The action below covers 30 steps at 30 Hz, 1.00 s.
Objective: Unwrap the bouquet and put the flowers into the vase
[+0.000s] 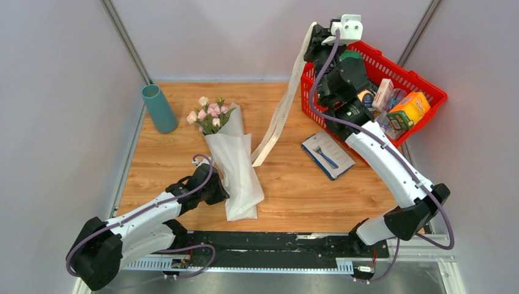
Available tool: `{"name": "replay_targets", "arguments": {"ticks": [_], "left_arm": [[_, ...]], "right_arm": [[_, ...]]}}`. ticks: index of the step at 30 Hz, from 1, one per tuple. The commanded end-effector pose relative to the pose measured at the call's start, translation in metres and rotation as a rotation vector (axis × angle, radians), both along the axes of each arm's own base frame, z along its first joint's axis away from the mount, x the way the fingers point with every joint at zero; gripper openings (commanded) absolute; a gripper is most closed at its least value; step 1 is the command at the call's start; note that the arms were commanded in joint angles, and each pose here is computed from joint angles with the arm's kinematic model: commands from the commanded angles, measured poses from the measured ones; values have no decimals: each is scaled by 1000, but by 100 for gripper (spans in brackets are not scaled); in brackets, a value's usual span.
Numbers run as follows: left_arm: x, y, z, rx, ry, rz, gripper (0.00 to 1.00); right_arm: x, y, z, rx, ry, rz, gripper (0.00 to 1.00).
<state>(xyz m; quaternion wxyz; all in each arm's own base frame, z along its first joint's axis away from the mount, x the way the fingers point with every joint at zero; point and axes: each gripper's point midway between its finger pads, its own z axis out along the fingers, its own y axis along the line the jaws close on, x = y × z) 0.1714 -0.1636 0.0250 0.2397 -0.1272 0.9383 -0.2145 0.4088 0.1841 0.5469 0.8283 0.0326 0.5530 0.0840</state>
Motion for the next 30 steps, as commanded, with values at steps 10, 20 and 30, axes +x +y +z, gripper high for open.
{"name": "replay_targets", "arguments": {"ticks": [10, 20, 30], "left_arm": [[7, -12, 20, -76, -76, -23, 0], [9, -7, 23, -76, -107, 0, 0], [4, 0, 17, -40, -84, -1, 0]], "right_arm": [[-49, 69, -181, 75, 414, 467, 0], [-67, 73, -393, 98, 906, 409, 11], [-44, 78, -465, 170, 1070, 247, 65]]}}
